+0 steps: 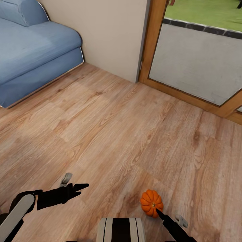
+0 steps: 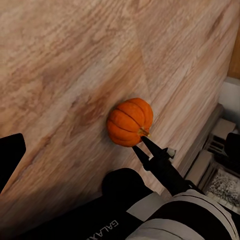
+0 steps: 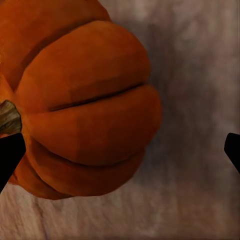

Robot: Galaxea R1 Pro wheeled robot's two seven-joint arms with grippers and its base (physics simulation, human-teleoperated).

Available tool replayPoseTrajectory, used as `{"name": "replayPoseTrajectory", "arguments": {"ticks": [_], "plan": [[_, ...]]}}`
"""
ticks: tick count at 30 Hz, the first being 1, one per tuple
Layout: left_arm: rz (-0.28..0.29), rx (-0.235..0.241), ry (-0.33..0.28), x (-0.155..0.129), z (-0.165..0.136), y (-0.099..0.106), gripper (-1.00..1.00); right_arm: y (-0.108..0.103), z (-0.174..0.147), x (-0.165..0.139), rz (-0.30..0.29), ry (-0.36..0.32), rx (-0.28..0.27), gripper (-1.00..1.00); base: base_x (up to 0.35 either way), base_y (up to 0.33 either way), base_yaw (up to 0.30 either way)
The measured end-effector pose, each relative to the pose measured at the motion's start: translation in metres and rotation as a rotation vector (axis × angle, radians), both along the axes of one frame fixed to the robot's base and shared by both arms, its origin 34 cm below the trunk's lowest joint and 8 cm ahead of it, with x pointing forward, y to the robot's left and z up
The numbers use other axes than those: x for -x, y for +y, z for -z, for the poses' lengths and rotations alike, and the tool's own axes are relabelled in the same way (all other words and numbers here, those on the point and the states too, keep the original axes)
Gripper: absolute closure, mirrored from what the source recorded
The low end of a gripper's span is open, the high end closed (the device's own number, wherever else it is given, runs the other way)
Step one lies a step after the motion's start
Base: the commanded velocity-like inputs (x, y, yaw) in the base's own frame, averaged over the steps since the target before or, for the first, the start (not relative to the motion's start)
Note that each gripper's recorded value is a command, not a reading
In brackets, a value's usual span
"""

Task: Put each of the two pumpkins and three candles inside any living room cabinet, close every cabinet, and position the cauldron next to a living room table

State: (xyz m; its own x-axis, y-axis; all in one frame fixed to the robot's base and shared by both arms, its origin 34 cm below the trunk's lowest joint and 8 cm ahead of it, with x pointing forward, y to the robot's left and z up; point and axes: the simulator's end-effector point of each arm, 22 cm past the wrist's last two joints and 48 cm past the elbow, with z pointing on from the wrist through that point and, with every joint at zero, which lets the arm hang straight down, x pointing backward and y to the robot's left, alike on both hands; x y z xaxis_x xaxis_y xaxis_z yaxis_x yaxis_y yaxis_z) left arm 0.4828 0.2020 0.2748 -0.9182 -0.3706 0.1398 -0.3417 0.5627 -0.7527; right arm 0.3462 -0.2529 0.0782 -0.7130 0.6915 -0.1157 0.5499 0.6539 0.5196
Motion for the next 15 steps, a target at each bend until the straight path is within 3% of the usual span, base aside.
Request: {"name": "replayPoseTrajectory", "arguments": {"ticks": [15], "plan": [[0.0, -0.003, 0.001, 0.0002, 0.0006, 0.0004, -1.0, -0.0001, 0.0, -0.0003, 0.0, 0.0, 0.001, -1.0, 0.019, 0.0, 0.0]]}}
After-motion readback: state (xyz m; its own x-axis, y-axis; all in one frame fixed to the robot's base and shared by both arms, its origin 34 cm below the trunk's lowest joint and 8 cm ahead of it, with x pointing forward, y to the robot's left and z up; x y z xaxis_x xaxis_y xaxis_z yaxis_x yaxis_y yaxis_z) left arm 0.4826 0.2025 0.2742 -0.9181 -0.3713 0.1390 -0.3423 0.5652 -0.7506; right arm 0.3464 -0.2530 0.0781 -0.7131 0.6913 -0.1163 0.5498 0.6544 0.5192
